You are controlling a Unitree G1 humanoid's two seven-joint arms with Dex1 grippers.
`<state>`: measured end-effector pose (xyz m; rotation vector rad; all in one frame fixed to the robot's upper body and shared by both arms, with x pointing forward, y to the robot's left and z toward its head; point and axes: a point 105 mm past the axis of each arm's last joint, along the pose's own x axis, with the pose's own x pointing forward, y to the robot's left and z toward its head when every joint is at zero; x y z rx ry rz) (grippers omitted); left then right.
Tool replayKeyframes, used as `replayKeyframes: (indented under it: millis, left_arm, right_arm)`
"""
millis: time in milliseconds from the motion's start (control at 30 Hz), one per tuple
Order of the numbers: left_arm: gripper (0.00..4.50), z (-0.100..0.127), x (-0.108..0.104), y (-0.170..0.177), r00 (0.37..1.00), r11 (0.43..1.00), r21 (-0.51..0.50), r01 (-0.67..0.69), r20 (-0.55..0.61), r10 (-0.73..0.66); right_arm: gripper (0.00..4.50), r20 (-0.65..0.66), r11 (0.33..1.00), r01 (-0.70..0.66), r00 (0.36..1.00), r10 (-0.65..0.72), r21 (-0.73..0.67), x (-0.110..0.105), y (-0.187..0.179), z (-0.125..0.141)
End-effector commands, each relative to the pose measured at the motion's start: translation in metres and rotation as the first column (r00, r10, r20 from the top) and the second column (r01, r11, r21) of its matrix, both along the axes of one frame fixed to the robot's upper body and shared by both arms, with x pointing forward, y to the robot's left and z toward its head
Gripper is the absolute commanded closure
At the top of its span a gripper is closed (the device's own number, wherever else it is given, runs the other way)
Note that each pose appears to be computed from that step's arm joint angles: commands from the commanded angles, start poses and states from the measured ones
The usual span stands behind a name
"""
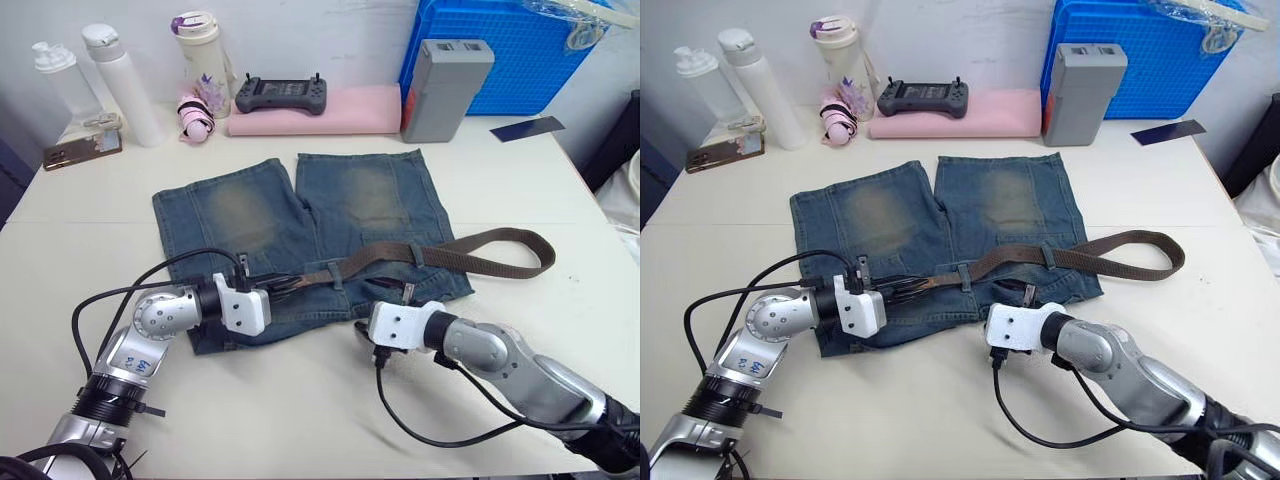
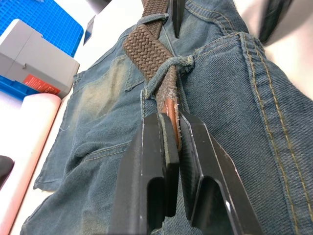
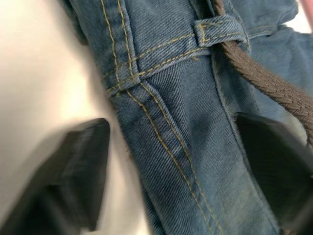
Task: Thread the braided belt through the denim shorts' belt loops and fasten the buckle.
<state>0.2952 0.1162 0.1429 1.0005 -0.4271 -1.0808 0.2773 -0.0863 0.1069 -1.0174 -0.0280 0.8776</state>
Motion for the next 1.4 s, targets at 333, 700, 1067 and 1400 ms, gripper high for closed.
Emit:
replayKeyframes:
  millis: [333,700,1067,1400]
  left_arm:
    - [4.5,0.009,-0.006,-0.002,0.998,1.0,0.006,0.024,0.061,-0.024]
    - [4.5,0.008,-0.012,-0.006,0.994,0.998,0.022,0.065,0.087,-0.066]
    - [4.5,0.007,-0.019,0.0,0.979,0.998,0.015,0.059,0.195,-0.06]
    - [4.5,0.013,-0.017,0.005,0.956,0.999,0.02,0.041,0.291,-0.045]
  right_arm:
    - [4.47,-0.161,0.859,0.511,0.85,-0.502,0.018,0.036,-0.097,-0.02]
    - [4.47,-0.162,0.732,0.68,0.72,-0.675,-0.032,0.031,-0.165,-0.019]
    - [1.0,-0.37,0.802,0.55,0.813,-0.45,0.234,0.013,-0.139,0.036]
    - [0.07,-0.745,0.715,0.398,0.615,0.256,0.575,-0.035,-0.043,0.075]
